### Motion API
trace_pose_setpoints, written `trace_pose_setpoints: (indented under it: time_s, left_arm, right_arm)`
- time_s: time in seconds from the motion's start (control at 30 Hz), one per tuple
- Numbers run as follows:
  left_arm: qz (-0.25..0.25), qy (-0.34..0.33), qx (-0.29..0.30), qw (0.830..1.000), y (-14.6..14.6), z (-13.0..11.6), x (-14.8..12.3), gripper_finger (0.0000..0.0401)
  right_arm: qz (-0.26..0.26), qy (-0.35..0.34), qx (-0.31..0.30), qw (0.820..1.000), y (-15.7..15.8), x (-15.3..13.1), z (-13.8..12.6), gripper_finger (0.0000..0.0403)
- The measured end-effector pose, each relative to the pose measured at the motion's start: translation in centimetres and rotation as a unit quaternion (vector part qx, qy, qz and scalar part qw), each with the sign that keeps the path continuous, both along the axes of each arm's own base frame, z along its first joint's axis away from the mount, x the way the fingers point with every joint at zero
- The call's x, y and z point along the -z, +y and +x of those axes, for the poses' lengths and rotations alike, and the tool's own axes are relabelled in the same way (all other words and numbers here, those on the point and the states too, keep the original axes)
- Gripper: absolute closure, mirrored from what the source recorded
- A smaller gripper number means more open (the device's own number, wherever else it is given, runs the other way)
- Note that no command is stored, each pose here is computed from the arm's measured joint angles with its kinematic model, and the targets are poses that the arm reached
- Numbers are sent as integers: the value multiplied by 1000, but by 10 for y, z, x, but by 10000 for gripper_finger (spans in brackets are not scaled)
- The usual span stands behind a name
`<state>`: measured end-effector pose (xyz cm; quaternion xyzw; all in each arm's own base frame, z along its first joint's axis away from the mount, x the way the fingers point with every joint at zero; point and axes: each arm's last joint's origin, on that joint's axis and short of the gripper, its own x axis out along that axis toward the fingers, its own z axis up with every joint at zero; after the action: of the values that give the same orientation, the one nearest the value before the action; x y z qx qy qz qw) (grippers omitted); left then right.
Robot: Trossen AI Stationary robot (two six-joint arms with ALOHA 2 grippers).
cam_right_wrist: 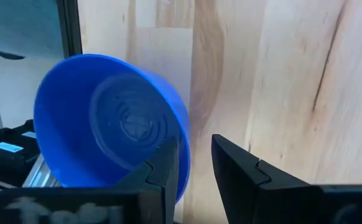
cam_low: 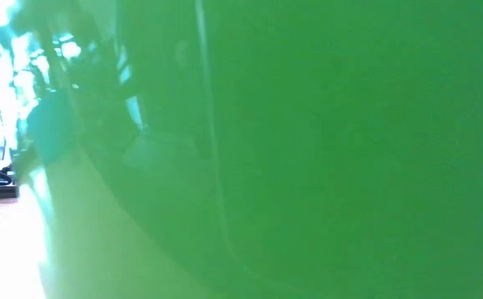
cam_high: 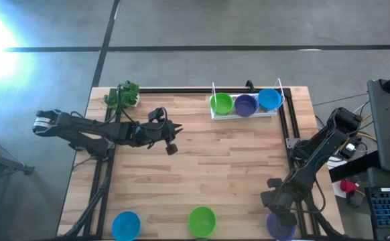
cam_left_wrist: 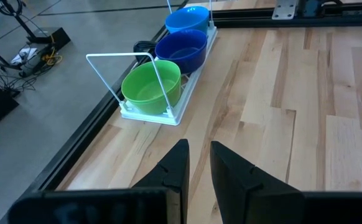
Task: Pick & Place Mini bowls
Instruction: Stack the violet bowl on top of the violet bowl on the shelf
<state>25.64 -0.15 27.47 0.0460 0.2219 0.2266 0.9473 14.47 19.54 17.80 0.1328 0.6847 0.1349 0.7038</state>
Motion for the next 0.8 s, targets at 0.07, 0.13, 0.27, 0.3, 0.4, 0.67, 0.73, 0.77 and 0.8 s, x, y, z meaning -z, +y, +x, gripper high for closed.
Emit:
trace_pose_setpoints:
  time_s: [0.07,0.13,0.27,0.3,0.4,0.67,0.73,0.77,0.8]
  left_arm:
    - [0,0,0,1000,0,0,0,342]
    - [0,0,0,1000,0,0,0,342]
    - [2,1,1,1000,0,0,0,342]
    - [5,3,2,1000,0,0,0,342]
    - [8,5,4,1000,0,0,0,342]
    - [8,5,4,1000,0,0,0,342]
    - [8,5,4,1000,0,0,0,342]
    - [8,5,4,1000,0,0,0,342]
    - [8,5,4,1000,0,0,0,342]
  right_arm:
    - [2,0,0,1000,1,2,-1,309]
    - [0,2,-2,1000,1,3,-4,309]
    - [1,2,-8,1000,2,5,-6,309]
    - [1,1,-10,1000,2,6,-7,309]
    - [4,-3,-12,1000,2,9,-8,309]
    - [27,-9,8,1000,-3,29,-11,310]
    - [27,-9,9,1000,-4,30,-12,311]
    - [27,-9,8,1000,-4,30,-12,313]
    - [27,-10,7,1000,-4,30,-12,316]
